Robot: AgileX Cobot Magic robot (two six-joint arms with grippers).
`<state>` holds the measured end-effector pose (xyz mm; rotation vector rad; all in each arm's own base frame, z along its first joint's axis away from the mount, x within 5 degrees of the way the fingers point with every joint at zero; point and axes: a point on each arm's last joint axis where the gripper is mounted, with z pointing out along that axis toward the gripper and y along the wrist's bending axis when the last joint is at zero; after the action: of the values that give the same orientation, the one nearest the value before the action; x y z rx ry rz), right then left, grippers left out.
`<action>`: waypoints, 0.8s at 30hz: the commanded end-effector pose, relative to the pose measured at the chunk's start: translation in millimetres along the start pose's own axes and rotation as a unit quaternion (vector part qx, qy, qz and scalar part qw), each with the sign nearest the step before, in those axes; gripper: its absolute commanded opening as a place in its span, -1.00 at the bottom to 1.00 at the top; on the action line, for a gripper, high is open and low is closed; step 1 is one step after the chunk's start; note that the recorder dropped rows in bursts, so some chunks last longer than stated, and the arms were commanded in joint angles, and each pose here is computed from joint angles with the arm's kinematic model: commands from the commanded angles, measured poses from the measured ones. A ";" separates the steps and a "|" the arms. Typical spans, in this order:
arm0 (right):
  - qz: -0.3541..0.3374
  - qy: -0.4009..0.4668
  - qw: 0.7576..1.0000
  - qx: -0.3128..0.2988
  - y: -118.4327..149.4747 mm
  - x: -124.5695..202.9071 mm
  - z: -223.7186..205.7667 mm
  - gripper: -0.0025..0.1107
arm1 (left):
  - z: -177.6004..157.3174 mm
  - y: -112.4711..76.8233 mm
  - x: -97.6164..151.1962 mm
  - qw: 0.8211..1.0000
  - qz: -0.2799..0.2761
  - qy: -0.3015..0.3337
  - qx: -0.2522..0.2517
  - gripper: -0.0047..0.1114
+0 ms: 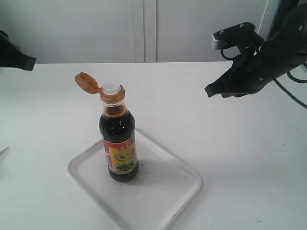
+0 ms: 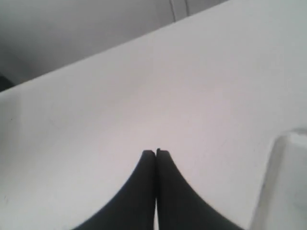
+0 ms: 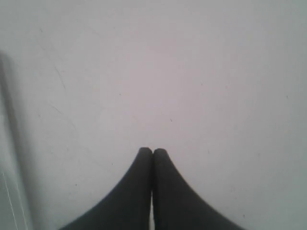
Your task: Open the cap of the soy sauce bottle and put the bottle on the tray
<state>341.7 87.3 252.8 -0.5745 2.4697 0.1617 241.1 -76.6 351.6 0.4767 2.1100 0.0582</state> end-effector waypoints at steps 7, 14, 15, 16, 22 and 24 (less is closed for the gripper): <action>0.066 0.098 0.992 0.045 -48.9 27.3 -26.1 -0.96 | -7.9 23.1 31.2 0.987 0.003 0.160 -0.019 -0.92; 0.088 0.074 0.991 0.066 -57.2 40.1 -51.8 -0.96 | -24.5 22.2 34.3 0.986 -0.018 0.165 -0.009 -0.92; 0.087 0.064 0.992 0.069 -56.0 41.2 -54.9 -0.96 | -28.7 22.8 33.8 0.987 -0.018 0.159 -0.011 -0.92; 0.087 0.055 0.992 0.072 -55.0 41.9 -57.5 -0.96 | -33.9 23.2 33.7 0.988 -0.019 0.152 -0.013 -0.92; 0.087 -0.007 0.992 0.090 -46.7 49.4 -77.1 -0.96 | -55.1 20.1 48.7 0.995 -0.034 0.094 -0.020 -0.92; 0.084 -0.027 0.991 0.096 -42.8 53.5 -86.5 -0.96 | -59.7 18.2 57.2 0.996 -0.036 0.082 -0.020 -0.92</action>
<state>285.5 11.0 286.9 -0.3027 2.5023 0.0126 182.3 -33.9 349.4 0.4135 2.3012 0.1240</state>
